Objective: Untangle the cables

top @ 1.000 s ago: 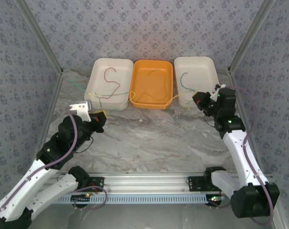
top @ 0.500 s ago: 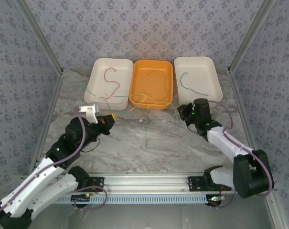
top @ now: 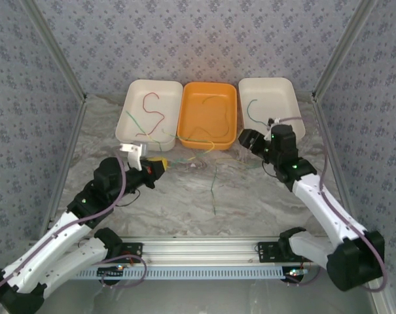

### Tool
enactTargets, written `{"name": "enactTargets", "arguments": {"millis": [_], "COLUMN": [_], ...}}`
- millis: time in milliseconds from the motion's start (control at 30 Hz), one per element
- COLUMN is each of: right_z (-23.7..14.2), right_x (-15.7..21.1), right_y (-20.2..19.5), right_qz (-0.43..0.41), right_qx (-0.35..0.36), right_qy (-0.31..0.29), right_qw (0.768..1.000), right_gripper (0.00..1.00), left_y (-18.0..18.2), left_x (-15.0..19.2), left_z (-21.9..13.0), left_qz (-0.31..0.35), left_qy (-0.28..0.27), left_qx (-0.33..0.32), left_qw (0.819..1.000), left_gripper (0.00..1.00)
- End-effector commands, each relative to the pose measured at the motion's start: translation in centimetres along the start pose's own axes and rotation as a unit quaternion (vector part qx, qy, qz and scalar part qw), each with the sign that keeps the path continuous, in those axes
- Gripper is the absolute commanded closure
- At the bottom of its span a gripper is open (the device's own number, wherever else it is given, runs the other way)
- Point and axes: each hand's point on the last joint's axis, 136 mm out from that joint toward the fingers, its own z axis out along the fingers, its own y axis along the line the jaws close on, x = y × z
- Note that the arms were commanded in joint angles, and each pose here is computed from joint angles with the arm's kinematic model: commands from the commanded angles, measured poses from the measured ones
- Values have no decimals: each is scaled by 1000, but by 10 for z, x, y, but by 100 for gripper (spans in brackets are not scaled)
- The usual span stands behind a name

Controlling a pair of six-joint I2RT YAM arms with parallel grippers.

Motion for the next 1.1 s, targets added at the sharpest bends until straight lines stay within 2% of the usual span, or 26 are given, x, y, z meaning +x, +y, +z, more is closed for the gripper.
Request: {"name": "enactTargets", "arguments": {"millis": [0,133,300,433,567,833,1067], "right_z": [-22,-26,-8,0,9,24,26], "right_x": [11,43,85,97,107,126,127], "right_y": [51,85,109,133,140,134,138], "right_qz": [-192,-292,-315,-327,-321,-285,-276], "right_qx": [-65,-108,-178,-212,-225,-232,-236], "right_qy": [50,113,205,224,250,271,274], "right_qw": [978,944,909,893,886,890,891], "right_gripper": [34,29,31,33,38,60,60], "left_y": [-24,-33,-50,-52,-52,-51,-51], "left_x": [-6,8,17,24,27,24,23], "left_z": [-4,-3,-7,-4,-2,-3,-3], "left_qz": [76,110,117,114,117,120,120], "left_qy": [20,57,77,96,101,95,92], "left_qx": [51,83,134,140,136,129,129], "left_qw": [996,989,981,979,979,980,980], "left_gripper": [100,100,100,100,100,100,100]}}
